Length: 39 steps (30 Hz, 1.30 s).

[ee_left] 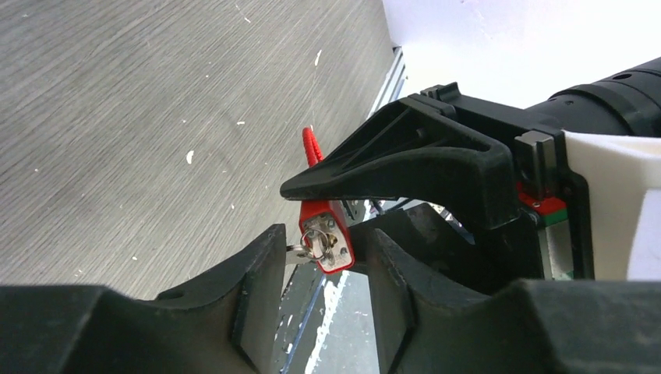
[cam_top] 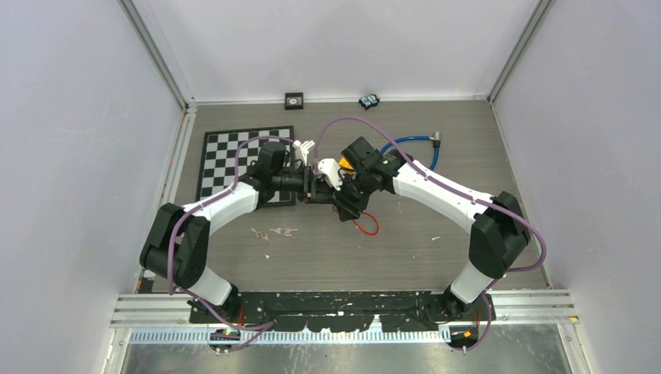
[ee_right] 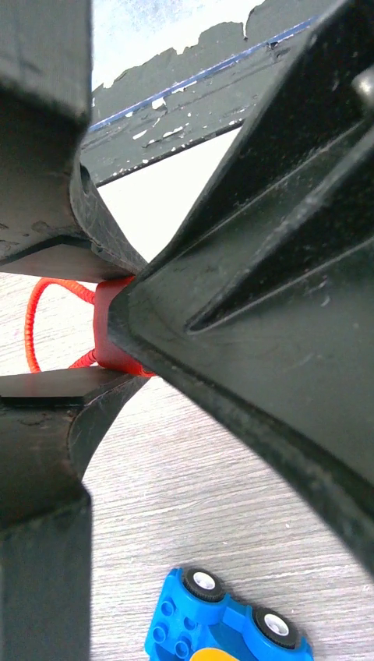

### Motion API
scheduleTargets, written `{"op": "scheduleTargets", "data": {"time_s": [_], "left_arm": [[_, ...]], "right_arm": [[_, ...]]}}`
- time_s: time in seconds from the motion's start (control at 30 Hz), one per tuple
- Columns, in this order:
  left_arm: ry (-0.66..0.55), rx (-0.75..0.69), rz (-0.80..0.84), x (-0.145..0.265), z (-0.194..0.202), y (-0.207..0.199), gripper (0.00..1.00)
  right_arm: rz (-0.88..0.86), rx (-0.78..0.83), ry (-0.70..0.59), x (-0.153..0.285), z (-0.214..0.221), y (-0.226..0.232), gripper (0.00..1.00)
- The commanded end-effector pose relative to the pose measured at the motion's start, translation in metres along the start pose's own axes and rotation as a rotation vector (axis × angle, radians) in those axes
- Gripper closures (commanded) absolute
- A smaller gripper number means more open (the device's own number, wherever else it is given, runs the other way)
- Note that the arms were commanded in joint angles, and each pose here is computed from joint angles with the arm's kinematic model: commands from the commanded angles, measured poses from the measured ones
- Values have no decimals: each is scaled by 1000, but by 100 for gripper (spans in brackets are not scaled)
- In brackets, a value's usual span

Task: Unlock with the key
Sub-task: Unlock the lock.

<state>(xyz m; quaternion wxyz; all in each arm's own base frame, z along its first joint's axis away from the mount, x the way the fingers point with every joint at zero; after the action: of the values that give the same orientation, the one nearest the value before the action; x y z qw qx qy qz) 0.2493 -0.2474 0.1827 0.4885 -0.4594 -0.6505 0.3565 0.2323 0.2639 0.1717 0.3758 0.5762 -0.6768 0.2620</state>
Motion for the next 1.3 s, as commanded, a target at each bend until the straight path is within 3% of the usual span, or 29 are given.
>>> {"op": "scheduleTargets", "data": {"time_s": [0.0,0.63,1.27], "left_arm": [[-24,-77,-1,7,-5,-17,59],[0,-104,21,-3,-8,-21,81],[11,-127,-31,1,1,-13,84]], "right_arm": [[35,25,-56,10,-13,-1,100],[17,24,-52,8,-13,0,100],[25,23,-45,9,-11,0,100]]}}
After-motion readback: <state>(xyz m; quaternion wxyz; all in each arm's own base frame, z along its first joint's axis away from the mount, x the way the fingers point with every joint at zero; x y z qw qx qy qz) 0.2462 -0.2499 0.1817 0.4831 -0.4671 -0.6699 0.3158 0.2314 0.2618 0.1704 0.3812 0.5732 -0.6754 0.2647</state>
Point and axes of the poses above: each gripper's point midway between its finger pads, its own x axis back along the fingers, its own y axis along the line the jaws close on, z = x × y, the point moved 5 cm from there along x, back along the fingers, and after that the axes turned 6 degrees about x, right-handed, at the moved point
